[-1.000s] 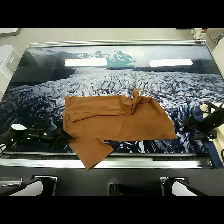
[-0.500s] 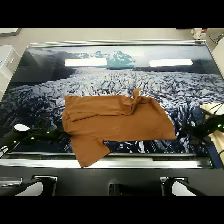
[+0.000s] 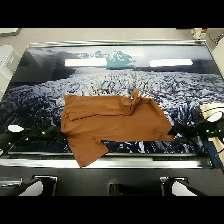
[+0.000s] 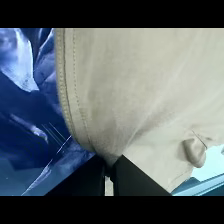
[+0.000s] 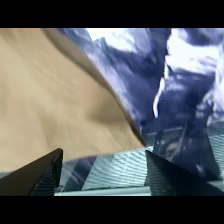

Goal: Fold the clothes and pants, and hang the long-sleeved shirts on hangers.

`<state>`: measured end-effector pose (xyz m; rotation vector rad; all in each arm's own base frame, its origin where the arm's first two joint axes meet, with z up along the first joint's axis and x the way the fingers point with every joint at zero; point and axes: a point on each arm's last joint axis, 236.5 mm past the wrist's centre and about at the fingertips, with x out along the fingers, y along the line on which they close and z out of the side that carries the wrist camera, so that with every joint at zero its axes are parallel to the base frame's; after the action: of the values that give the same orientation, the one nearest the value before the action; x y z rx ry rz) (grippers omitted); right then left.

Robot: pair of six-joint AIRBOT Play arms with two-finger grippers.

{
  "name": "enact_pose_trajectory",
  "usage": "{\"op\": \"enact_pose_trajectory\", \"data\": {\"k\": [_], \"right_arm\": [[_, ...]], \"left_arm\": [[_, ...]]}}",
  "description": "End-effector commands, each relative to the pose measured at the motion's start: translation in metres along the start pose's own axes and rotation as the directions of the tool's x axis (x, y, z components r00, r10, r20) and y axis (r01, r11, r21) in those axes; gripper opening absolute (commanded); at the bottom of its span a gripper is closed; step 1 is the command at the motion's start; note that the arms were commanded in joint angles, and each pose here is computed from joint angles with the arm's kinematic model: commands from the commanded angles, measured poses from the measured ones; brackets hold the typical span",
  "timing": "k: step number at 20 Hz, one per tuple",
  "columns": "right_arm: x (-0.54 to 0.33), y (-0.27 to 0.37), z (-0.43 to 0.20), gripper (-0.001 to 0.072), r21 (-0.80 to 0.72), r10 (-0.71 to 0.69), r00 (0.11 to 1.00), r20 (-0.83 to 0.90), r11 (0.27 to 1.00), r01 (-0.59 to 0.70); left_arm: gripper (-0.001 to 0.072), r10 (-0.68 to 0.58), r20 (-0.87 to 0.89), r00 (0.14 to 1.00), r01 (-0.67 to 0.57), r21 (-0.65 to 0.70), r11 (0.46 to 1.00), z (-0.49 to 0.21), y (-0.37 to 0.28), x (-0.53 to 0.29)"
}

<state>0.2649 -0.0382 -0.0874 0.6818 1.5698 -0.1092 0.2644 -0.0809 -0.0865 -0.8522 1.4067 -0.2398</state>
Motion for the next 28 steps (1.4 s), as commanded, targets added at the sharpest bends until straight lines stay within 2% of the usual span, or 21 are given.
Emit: {"op": "enact_pose_trajectory", "data": {"k": [1,4,7,9,10,11,14,17,18,19,20,21,23,24,25,26,28], "right_arm": [[0.010,0.003,0.001,0.0604,0.013,0.026,1.000,-0.017,1.000,-0.026],[0.018,0.018,0.002,0.0602,0.027,0.104,0.994,-0.039,0.994,-0.103],[0.021,0.037,0.000,0.0503,0.052,0.191,0.980,-0.059,0.981,-0.188],[0.020,0.038,-0.005,0.0321,0.053,0.198,0.977,-0.081,0.979,-0.194],[0.020,0.039,-0.007,0.0096,0.053,0.200,0.976,-0.091,0.979,-0.195],[0.019,0.040,-0.009,0.0046,0.051,0.203,0.974,-0.099,0.979,-0.199],[-0.002,0.050,-0.002,0.0044,-0.041,0.215,0.973,-0.087,0.975,-0.220],[-0.081,0.081,0.051,0.0043,-0.191,0.233,0.960,0.152,0.960,-0.203],[-0.126,0.097,0.072,0.0044,-0.262,0.245,0.931,0.272,0.949,-0.174],[-0.181,0.115,0.090,0.0045,-0.332,0.262,0.874,0.410,0.935,-0.124],[-0.250,0.139,0.100,0.0045,-0.400,0.299,0.773,0.559,0.914,-0.065],[-0.320,0.162,0.098,0.0045,-0.449,0.343,0.643,0.685,0.893,0.002],[-0.457,0.203,0.054,0.0046,-0.517,0.441,0.316,0.840,0.827,0.220],[-0.508,0.216,0.017,0.0046,-0.507,0.475,0.177,0.862,0.800,0.321],[-0.537,0.222,-0.018,0.0046,-0.489,0.492,0.093,0.866,0.791,0.368],[-0.550,0.223,-0.052,0.0046,-0.480,0.500,0.051,0.865,0.791,0.381],[-0.542,0.216,-0.100,0.0046,-0.478,0.479,0.082,0.874,0.817,0.323]], "left_arm": [[0.0025,0.000,0.001,1.000,0.000,0.003,1.000,0.000,0.000,-0.001],[0.0025,-0.001,0.000,1.000,0.001,0.000,1.000,0.000,-0.001,-0.001],[0.0025,-0.002,-0.003,1.000,0.002,0.000,1.000,-0.001,-0.001,-0.001],[0.0025,-0.003,-0.006,1.000,0.003,0.001,1.000,-0.002,-0.001,-0.002],[0.0025,-0.004,-0.007,1.000,0.004,0.001,1.000,-0.002,-0.001,-0.002],[0.0025,-0.006,-0.011,1.000,0.006,0.002,1.000,-0.003,-0.002,-0.002],[0.0024,-0.021,0.029,0.999,0.019,0.056,0.998,0.014,-0.019,-0.017],[0.0024,-0.075,0.260,0.963,0.006,0.257,0.966,0.072,-0.084,-0.085],[0.0024,-0.122,0.400,0.908,-0.028,0.350,0.936,0.097,-0.122,-0.131],[0.0024,-0.192,0.543,0.817,-0.076,0.432,0.899,0.115,-0.166,-0.187],[0.0024,-0.280,0.665,0.692,-0.139,0.504,0.853,0.120,-0.214,-0.252],[0.0024,-0.388,0.756,0.527,-0.217,0.561,0.799,0.109,-0.267,-0.328],[0.0025,-0.578,0.786,0.217,-0.352,0.616,0.705,0.043,-0.349,-0.455],[0.0025,-0.642,0.756,0.129,-0.400,0.632,0.663,0.002,-0.373,-0.492],[0.0025,-0.692,0.717,0.078,-0.445,0.646,0.620,-0.041,-0.391,-0.515],[0.0025,-0.722,0.689,0.059,-0.475,0.656,0.586,-0.075,-0.399,-0.525],[0.0024,-0.753,0.656,0.052,-0.509,0.666,0.546,-0.122,-0.402,-0.527]]}}
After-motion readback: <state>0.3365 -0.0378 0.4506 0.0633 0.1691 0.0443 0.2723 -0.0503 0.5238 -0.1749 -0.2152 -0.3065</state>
